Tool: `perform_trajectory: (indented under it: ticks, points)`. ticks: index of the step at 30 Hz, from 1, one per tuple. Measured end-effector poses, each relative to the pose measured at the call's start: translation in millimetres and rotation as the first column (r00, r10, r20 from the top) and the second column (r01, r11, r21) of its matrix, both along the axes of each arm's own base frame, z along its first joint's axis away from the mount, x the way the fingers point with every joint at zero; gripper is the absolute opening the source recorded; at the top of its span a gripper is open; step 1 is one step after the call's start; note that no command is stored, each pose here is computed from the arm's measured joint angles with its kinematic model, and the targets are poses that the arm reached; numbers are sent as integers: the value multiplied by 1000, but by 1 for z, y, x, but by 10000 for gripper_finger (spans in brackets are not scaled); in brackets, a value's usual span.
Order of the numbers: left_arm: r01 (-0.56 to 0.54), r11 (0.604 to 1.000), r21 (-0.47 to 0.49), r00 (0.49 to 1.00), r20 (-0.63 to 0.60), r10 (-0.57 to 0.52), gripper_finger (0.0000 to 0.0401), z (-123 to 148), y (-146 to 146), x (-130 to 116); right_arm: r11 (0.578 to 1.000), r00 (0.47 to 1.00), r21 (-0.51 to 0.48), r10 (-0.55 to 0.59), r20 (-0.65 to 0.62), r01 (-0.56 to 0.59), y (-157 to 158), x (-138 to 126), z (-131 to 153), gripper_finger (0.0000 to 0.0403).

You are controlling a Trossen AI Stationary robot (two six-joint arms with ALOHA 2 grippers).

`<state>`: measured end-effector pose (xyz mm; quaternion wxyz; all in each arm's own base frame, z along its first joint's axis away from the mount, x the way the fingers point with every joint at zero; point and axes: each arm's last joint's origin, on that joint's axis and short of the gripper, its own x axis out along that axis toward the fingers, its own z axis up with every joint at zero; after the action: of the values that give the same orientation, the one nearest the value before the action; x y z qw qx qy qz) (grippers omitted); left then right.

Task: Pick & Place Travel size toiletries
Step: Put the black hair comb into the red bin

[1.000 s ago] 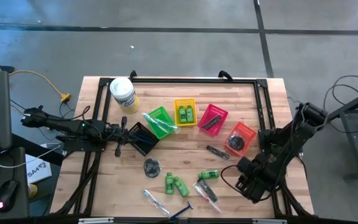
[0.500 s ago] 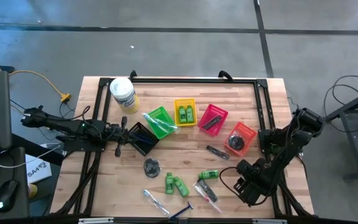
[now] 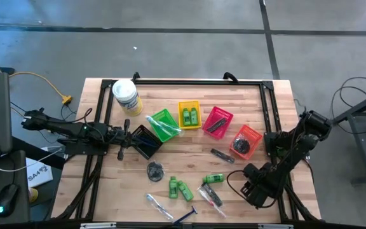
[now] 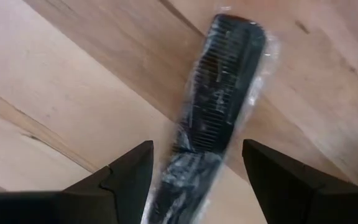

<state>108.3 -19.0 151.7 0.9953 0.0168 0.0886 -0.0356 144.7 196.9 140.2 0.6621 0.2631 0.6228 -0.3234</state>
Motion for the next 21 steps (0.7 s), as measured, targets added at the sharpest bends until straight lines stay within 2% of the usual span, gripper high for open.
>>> perform_trajectory:
  ticks: [5,12,16,21]
  points:
    - [-1,1000,0,1000,0,1,0,0,0,0,999,999,44,14,38,-16,-2,-1,-10,240]
    - [-1,1000,0,1000,0,1,0,0,0,0,998,998,37,59,32,-60,-3,-4,-13,231]
    - [-1,1000,0,1000,0,1,0,0,0,0,996,996,34,80,26,-81,-3,-4,-13,191]
    - [-1,1000,0,1000,0,1,0,0,0,0,995,995,27,95,13,-95,-4,-5,-13,116]
